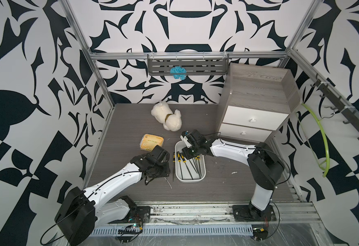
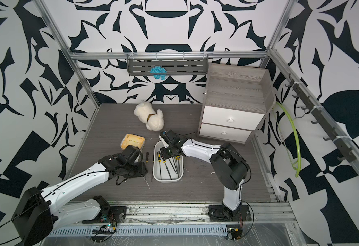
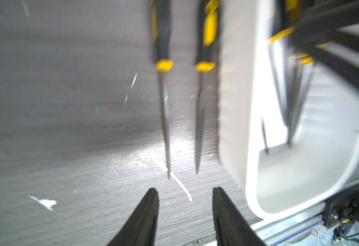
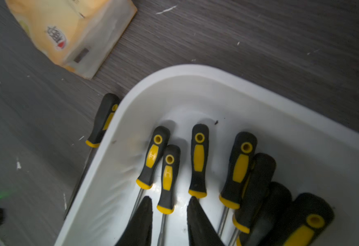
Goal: Take the file tool out of the storage box
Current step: Place the file tool at the center of the board, then pick up the file tool from the storage box.
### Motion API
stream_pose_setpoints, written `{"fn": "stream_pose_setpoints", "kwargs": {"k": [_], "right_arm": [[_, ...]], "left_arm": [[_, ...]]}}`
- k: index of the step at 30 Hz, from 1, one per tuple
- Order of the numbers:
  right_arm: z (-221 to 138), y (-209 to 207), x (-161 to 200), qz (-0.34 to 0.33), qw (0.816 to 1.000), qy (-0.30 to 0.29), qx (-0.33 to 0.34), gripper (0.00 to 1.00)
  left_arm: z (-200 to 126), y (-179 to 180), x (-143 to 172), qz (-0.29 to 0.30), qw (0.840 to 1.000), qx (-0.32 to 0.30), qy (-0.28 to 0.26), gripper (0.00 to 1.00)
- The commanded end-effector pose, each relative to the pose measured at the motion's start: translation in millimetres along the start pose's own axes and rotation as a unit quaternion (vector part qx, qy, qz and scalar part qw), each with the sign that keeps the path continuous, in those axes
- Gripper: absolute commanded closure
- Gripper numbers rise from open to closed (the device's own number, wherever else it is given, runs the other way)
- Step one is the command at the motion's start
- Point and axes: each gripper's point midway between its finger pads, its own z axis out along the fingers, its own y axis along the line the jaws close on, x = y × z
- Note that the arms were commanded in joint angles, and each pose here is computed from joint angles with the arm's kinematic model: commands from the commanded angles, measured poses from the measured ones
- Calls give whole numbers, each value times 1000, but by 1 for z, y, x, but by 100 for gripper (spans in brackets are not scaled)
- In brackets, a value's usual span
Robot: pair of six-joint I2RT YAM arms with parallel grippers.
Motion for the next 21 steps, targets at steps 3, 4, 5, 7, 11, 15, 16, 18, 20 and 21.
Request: {"fn": "stream_pose_setpoints", "kwargs": {"k": [3,4,5,7,11,15,16,18,20,21], "right_arm": [[1,-2,-16,-19,1000,2,25,71],[3,-4,-15,-20,999,5,28,71],[5,-4,-13,-21,999,8,30,71],[8,-6,-12,-21,999,10,36,71],[14,-11,-7,-23,998,27,58,71],[16,-12,-7,-39,995,28,82,71],[18,-13,-6,-40,995,31,85,74],[22,-16,-4,-42,994,40,96,75],[27,-18,-2,-45,993,47,103,74],[29,-18,-1,-45,992,50,104,74]], "left_arm": [[-23,-30,-66,65,992,19,-108,47],[-25,-36,-73,67,990,33,-116,47],[-28,-45,-78,72,988,53,-124,46],[-31,-56,-86,77,983,82,-145,46],[-32,-66,-86,88,973,126,-172,45],[-26,-62,-81,91,972,128,-173,43],[-26,-59,-81,89,974,119,-171,43],[-27,-54,-82,93,977,97,-164,41],[-30,-54,-82,96,977,94,-164,41],[-32,-55,-81,96,976,100,-166,41]]}}
